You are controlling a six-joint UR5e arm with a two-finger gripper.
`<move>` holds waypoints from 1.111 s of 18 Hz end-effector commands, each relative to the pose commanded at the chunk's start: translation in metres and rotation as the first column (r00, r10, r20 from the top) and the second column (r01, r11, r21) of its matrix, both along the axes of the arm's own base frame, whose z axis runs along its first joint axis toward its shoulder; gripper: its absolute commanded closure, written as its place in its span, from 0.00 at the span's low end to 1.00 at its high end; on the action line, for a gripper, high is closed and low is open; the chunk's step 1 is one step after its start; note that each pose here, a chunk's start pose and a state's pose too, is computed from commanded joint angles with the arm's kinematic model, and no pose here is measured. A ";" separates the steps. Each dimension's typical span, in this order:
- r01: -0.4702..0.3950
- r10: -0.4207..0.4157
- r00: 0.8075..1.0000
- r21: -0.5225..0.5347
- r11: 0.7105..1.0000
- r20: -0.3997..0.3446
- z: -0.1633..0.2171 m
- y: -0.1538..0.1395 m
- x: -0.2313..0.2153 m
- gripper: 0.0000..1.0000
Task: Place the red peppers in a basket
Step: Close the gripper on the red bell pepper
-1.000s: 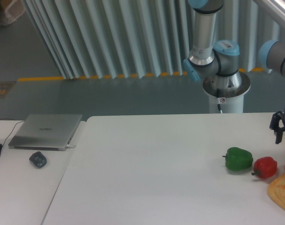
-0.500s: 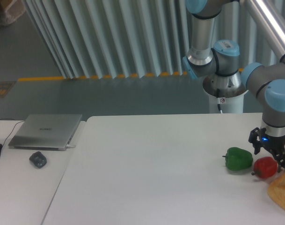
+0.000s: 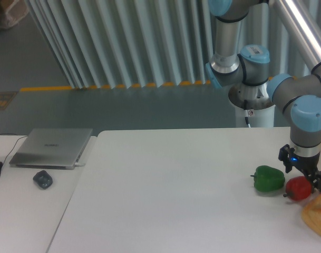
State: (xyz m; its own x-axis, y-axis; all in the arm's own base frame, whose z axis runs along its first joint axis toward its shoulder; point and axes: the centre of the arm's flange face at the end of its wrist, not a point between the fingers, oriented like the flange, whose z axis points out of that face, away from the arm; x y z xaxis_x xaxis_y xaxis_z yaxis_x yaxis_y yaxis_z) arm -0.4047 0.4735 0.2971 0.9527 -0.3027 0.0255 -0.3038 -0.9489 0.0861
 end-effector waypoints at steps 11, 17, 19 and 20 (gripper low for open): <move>0.024 -0.024 1.000 -0.022 0.999 -0.001 -0.011 0.006 0.003 0.00; 0.034 -0.034 0.999 -0.031 0.999 -0.003 -0.014 0.008 0.005 0.34; 0.038 -0.039 0.999 -0.057 0.998 -0.022 -0.014 0.007 0.004 0.43; 0.041 -0.043 0.999 -0.059 0.997 -0.022 -0.016 0.008 0.004 0.45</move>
